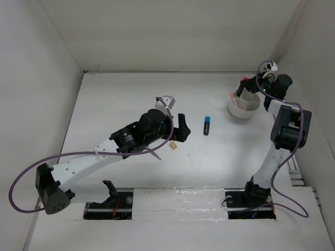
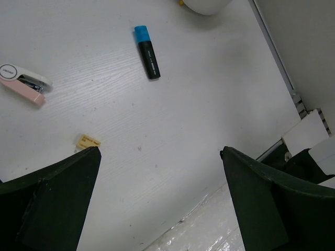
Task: Sort the stationery into containers
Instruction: Place the stationery in the storage box, then pick up the stationery from the center of the board.
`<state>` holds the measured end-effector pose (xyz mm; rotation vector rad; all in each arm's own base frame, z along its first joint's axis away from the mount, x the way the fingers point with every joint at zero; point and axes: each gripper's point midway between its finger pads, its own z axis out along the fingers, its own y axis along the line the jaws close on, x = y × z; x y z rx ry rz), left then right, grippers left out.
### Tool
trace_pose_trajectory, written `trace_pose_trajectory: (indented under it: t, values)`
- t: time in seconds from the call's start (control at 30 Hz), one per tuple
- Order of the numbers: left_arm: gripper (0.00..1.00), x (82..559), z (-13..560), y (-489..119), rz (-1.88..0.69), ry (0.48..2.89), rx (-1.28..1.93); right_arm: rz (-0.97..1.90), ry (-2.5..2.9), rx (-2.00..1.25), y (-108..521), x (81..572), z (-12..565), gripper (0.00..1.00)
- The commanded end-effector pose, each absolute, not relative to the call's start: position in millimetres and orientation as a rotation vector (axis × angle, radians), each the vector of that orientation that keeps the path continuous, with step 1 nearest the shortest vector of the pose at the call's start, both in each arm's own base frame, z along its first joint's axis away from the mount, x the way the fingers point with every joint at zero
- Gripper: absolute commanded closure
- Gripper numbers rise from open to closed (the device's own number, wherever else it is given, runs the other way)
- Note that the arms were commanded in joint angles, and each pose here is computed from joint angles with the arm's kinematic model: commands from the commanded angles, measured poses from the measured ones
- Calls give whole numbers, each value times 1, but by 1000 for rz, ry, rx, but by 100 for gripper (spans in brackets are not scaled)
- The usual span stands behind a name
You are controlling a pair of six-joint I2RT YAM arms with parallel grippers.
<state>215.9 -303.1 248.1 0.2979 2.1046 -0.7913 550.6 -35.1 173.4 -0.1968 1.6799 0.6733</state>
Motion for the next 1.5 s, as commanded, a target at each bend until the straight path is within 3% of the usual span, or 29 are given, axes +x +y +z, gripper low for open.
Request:
trace_pose_trajectory:
  t: [0.0,0.13,0.43,0.47,0.5,0.53,0.57,0.6,0.83,0.93,1.0,1.07,1.23,1.47]
  values:
    - [0,215,254,-308,-812,2074,324,670,1641,-289,-32,556,183,89]
    - [0,216,250,-309,-806,2082,326,669,1647,-291,-31,552,180,73]
    - [0,219,251,-310,-795,2081,319,641,1597,-336,-31,544,199,52]
    - [0,219,249,-307,-780,2089,315,638,1590,-340,-30,540,204,41]
    - [0,220,245,-308,-774,2097,318,637,1558,-341,-29,539,214,39]
    - [0,220,245,-309,-779,2100,308,632,1538,-346,-28,538,223,30]
    - [0,221,246,-307,-768,2097,300,636,1529,-344,-27,536,227,3]
    - [0,221,246,-307,-768,2097,300,632,1513,-330,-27,535,239,0]
    - [0,236,220,-312,-668,2170,256,523,1478,-254,-12,541,295,0]
    - [0,243,210,-321,-632,2206,252,317,1595,-39,-11,553,305,0]
    - [0,249,202,-330,-618,2221,257,27,1706,184,-8,547,286,0]
    - [0,253,196,-336,-610,2237,252,-79,1697,306,-1,533,292,0]
    - [0,271,180,-366,-588,2276,270,26,1787,334,42,508,278,0]
    - [0,302,140,-410,-432,2359,285,105,1809,432,40,443,284,0]
